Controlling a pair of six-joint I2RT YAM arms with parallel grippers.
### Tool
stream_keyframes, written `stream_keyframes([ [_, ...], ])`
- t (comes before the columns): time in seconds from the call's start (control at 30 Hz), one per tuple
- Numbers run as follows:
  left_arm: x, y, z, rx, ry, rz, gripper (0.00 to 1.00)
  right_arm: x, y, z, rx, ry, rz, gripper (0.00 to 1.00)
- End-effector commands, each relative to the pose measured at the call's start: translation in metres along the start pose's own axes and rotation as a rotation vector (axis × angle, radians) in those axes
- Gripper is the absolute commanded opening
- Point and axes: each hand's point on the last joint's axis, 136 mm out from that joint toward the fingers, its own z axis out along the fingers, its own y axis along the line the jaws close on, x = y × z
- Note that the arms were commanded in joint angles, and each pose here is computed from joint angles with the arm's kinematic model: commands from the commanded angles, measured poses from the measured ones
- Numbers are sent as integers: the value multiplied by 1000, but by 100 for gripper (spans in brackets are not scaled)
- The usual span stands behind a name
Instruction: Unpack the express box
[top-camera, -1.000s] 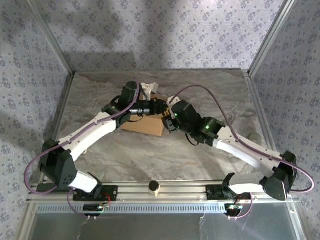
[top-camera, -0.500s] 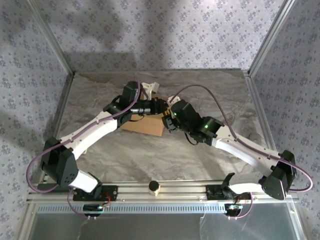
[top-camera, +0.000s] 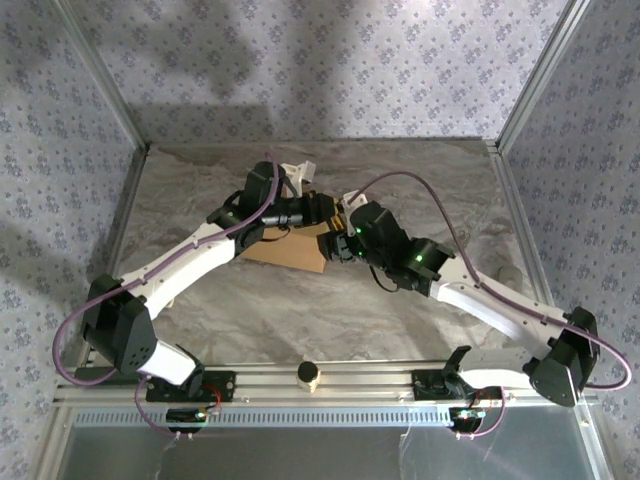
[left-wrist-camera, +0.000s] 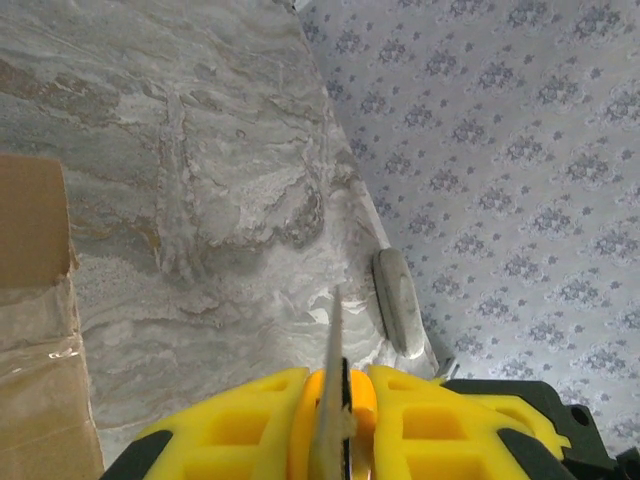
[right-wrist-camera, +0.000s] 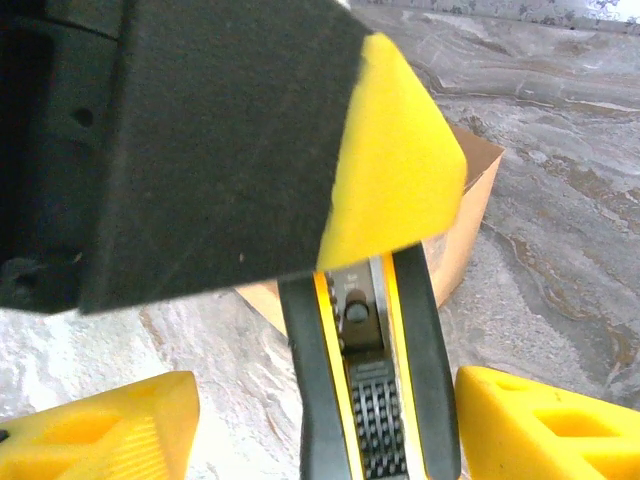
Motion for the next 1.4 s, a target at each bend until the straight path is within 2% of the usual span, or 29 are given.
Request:
stream_keyframes([
  [0.0,-15,-9,-6,22,-78,-4,0,-3,0,-12,-40,-40,52,72],
  [0.3,-24,-10,-11,14,-125,-32,0,6,-9,-16,-89,-62,142,76],
  [0.87,-16,-15,-11,47,-74,-98,0,1,-26,-4,-10,-75,124,74],
  [1.0,-15,-21,-10,72,-58,-100,0,-2,-27,0,-2,-71,103,69],
  [1.17,-14,-21,-10,71,-48,-114,0,-6,-29,3,8,-73,101,59],
  [1.37,-15,-22,-9,76,-46,-118,0,-8,-32,4,21,-79,92,55],
])
